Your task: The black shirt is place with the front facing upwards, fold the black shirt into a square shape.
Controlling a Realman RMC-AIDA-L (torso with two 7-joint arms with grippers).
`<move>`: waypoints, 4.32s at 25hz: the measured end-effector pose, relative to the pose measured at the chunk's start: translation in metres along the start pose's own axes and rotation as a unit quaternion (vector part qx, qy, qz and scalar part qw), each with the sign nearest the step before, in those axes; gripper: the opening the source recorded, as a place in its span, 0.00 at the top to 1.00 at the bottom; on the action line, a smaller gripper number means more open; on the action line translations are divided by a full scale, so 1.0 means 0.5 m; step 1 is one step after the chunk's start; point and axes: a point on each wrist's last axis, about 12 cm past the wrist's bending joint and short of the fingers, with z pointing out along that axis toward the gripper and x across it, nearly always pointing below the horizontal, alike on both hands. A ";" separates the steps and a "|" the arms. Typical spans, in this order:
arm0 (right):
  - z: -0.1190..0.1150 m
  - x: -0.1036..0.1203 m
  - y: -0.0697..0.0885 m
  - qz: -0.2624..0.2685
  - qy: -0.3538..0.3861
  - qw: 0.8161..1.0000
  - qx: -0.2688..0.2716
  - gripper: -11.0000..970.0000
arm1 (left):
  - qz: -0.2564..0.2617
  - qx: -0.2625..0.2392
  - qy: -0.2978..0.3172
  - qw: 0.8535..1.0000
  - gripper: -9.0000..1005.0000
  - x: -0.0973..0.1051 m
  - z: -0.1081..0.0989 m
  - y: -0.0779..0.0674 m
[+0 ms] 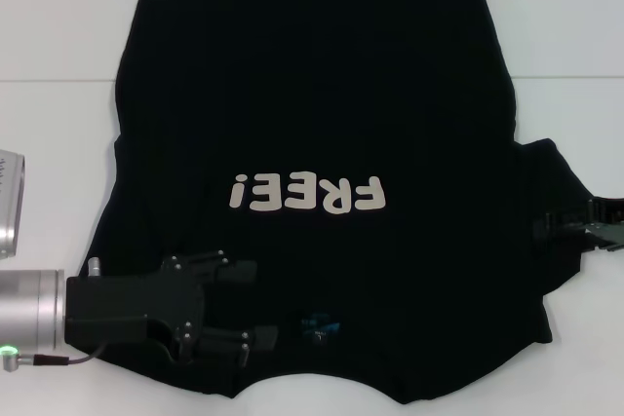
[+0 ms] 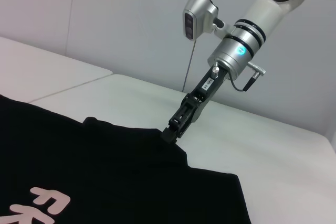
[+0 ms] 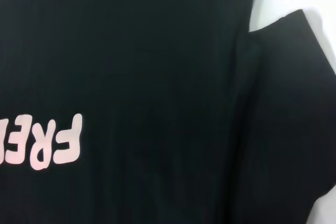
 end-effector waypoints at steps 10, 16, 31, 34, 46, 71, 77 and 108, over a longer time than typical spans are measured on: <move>0.006 -0.003 0.001 -0.009 -0.002 1.000 0.013 0.35 | -0.005 -0.001 -0.003 1.000 0.08 -0.002 -0.001 0.000; 0.010 -0.005 0.004 -0.012 -0.005 1.000 0.015 0.57 | -0.005 -0.001 -0.005 1.000 0.08 -0.003 -0.001 0.001; -0.028 -0.016 -0.018 -0.004 -0.034 0.999 0.022 0.98 | -0.006 -0.006 -0.004 1.000 0.08 -0.002 -0.001 0.002; -0.054 -0.023 -0.023 -0.003 -0.053 0.999 0.014 0.97 | -0.006 -0.006 -0.004 1.000 0.08 -0.002 -0.001 0.002; -0.043 -0.052 0.051 -0.112 -0.044 0.993 -0.013 0.94 | -0.007 -0.009 -0.004 1.000 0.08 -0.001 -0.002 0.004; 0.007 -0.063 0.144 -0.188 -0.024 0.981 -0.047 0.89 | -0.008 -0.012 -0.001 1.000 0.08 0.001 -0.002 0.005; 0.028 -0.041 0.159 -0.195 -0.036 0.973 -0.119 0.73 | -0.009 -0.017 0.001 1.000 0.08 0.002 -0.001 0.007; -0.057 -0.014 -0.028 0.064 -0.009 0.998 -0.012 0.26 | -0.036 -0.027 0.006 0.999 0.08 -0.001 -0.009 0.015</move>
